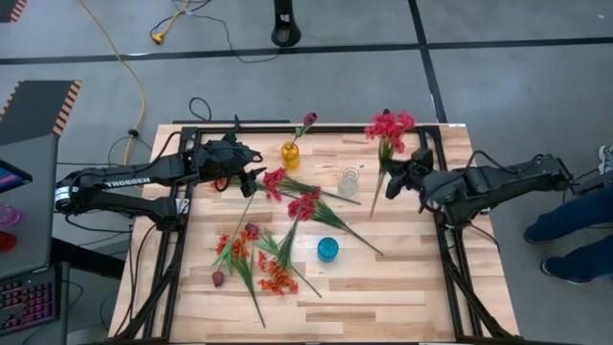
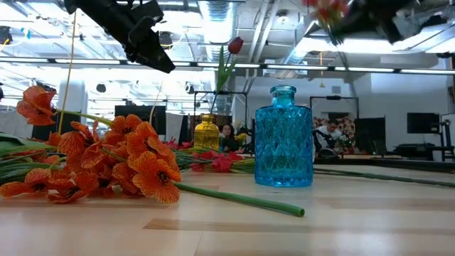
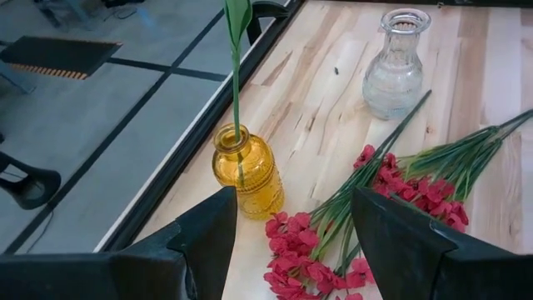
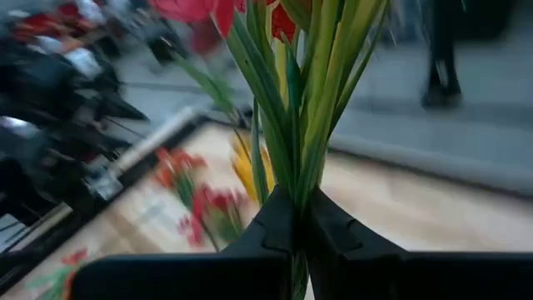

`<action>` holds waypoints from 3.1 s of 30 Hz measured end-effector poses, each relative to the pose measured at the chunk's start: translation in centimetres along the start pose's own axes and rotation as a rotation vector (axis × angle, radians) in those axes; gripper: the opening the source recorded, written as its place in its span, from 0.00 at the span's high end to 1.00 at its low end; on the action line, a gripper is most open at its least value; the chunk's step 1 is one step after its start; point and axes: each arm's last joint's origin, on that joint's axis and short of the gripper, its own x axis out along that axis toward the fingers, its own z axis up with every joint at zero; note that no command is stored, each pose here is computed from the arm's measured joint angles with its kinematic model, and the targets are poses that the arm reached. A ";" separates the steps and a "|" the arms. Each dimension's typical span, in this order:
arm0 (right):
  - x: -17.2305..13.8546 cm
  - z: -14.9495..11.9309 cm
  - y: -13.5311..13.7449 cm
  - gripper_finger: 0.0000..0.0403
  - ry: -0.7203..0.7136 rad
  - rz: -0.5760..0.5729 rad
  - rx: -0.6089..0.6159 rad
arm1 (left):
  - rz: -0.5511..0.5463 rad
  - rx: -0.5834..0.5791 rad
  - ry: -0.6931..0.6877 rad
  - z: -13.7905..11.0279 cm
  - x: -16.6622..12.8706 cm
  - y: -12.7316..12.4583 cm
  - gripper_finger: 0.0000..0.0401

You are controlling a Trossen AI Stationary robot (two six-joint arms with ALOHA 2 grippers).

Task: Sort flowers into vase by color
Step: Put the bottom right red flowers into the transparent vase

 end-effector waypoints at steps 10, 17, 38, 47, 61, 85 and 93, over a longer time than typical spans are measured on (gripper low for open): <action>1.8 3.1 1.7 0.90 -0.236 0.056 -0.263 | 0.000 -0.005 -0.001 0.0 0.0 0.0 0.44; 4.5 3.2 1.9 0.90 -0.256 0.076 -0.326 | 0.000 -0.006 -0.002 0.0 0.0 0.0 0.44; 8.6 0.8 2.3 0.90 -0.152 0.013 -0.429 | 0.000 -0.025 -0.002 0.0 0.0 0.0 0.44; 8.9 0.6 2.3 0.86 -0.145 0.007 -0.435 | 0.000 -0.024 -0.002 0.0 0.0 0.0 0.44; 8.9 0.5 2.3 0.86 -0.139 0.005 -0.440 | 0.000 -0.024 -0.002 0.0 0.0 0.0 0.44; 8.9 -0.6 1.7 0.40 -0.032 -0.022 -0.413 | 0.001 -0.025 -0.002 0.0 0.0 0.0 0.44; 8.9 -1.6 1.2 0.38 0.059 -0.047 -0.464 | 0.000 -0.032 0.016 -0.2 0.0 0.0 0.44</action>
